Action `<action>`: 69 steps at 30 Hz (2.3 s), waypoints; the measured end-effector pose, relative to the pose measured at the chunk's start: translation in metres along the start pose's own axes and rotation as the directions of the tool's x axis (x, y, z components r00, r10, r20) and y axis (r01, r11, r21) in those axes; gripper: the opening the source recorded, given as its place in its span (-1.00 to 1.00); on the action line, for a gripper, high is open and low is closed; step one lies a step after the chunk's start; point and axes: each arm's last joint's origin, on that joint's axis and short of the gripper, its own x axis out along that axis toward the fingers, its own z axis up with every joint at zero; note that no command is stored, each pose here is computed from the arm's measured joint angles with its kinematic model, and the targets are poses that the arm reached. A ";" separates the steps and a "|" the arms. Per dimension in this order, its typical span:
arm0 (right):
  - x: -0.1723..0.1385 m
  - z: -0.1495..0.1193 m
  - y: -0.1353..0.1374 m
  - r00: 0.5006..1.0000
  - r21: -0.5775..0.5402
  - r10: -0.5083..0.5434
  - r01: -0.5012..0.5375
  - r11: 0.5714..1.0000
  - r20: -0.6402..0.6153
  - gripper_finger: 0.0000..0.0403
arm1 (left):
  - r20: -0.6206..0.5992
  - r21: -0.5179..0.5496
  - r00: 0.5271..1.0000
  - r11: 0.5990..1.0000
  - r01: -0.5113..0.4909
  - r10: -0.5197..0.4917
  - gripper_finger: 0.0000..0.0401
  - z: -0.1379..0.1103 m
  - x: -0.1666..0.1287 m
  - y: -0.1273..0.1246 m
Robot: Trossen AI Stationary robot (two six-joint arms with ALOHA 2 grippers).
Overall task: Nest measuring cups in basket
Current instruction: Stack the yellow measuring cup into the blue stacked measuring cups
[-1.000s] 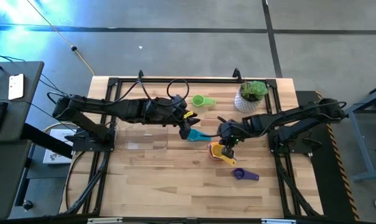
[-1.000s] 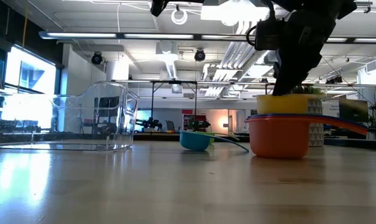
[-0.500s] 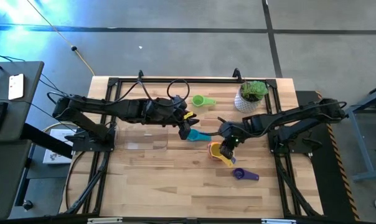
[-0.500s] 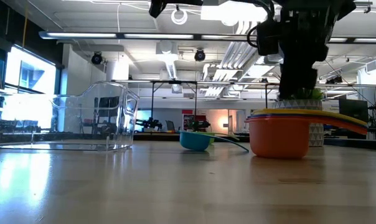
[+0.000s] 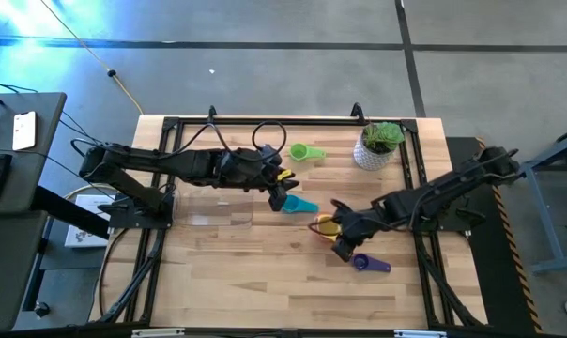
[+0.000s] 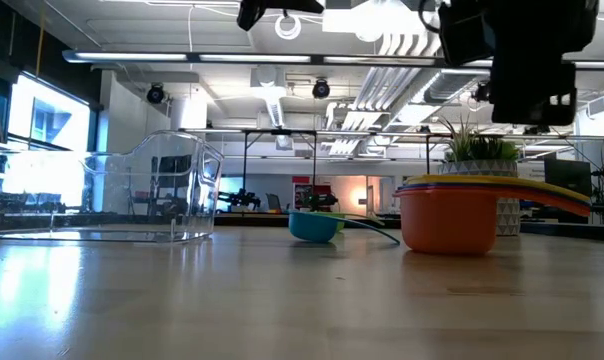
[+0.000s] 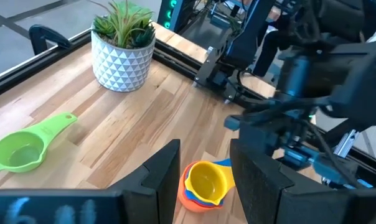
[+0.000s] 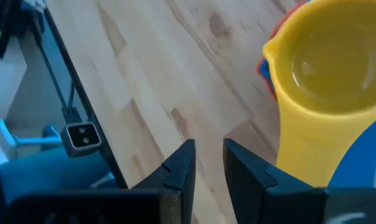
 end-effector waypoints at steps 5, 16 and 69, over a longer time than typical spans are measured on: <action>0.003 -0.011 0.010 1.000 0.080 0.029 -0.030 0.996 0.008 -0.64 | -0.048 0.013 0.998 0.999 -0.032 0.033 -0.35 -0.002 -0.007 0.006; 0.038 -0.008 0.043 0.999 0.133 0.036 -0.031 0.991 -0.037 -0.64 | -0.084 0.076 0.993 0.994 -0.074 0.080 -0.35 0.004 -0.034 0.020; -0.001 0.032 0.060 0.763 0.277 -0.641 0.634 0.722 -0.077 -0.64 | -0.252 0.285 0.964 0.958 -0.005 0.080 -0.35 -0.013 -0.046 0.019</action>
